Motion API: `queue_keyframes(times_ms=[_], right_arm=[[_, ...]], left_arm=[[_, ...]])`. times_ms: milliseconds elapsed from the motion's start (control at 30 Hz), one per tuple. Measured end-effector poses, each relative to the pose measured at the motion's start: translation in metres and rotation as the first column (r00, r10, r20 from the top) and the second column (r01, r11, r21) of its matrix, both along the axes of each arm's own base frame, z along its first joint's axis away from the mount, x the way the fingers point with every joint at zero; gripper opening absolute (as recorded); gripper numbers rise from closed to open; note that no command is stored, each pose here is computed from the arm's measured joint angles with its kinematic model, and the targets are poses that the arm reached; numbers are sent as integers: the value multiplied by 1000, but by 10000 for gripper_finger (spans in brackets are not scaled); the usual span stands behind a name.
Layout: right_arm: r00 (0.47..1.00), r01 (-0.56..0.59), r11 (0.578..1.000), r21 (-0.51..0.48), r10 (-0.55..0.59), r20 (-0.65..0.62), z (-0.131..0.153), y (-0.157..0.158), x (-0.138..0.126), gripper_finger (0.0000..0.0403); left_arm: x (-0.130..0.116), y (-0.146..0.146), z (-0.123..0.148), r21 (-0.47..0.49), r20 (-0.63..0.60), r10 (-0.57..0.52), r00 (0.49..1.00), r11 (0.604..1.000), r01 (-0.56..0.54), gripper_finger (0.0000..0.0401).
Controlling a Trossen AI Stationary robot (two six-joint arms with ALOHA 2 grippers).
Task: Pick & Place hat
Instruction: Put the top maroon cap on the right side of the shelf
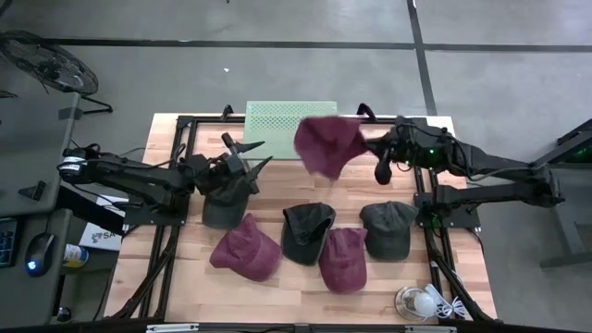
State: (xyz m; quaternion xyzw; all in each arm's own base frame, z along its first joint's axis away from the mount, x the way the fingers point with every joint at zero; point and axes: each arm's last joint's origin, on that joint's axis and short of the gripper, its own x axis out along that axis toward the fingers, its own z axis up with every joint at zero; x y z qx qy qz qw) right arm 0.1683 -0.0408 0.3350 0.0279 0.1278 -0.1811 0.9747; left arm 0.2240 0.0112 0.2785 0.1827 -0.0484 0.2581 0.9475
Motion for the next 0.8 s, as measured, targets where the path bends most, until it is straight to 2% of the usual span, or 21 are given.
queue_keyframes(times_ms=[100, 200, 267, 367, 433, 567, 633, 700, 800], right_arm=[[994, -108, 993, 43, 107, 27, 0, 2, 8, 6], [986, -165, 984, 73, 165, 5, -6, 2, 16, 6], [980, -198, 975, 102, 201, -13, -11, 2, 22, 6], [977, -201, 970, 138, 208, -39, -17, 1, 29, 6], [980, -176, 974, 142, 187, -68, -21, -1, 33, 6], [984, -131, 981, 142, 146, -100, -26, -3, 36, 6], [986, -116, 984, 138, 131, -108, -27, -3, 36, 6], [986, -105, 985, 135, 120, -114, -27, -3, 36, 6], [985, -110, 985, 134, 126, -114, -27, -2, 36, 6]], left_arm=[[2, -3, 5, 22, 15, -109, 994, 994, 108, 213], [4, -7, 12, 51, 29, -261, 965, 965, 259, 213], [5, -9, 16, 74, 30, -325, 945, 944, 322, 213], [7, -10, 20, 106, 6, -346, 938, 933, 343, 213], [8, -10, 21, 91, -5, -329, 944, 940, 328, 213], [8, -7, 20, -63, 62, -260, 963, 962, 264, 213], [7, -5, 21, -159, 122, -212, 970, 960, 230, 213], [6, -4, 23, -252, 196, -171, 966, 943, 218, 213], [4, 0, 26, -402, 328, -117, 937, 881, 250, 213]])
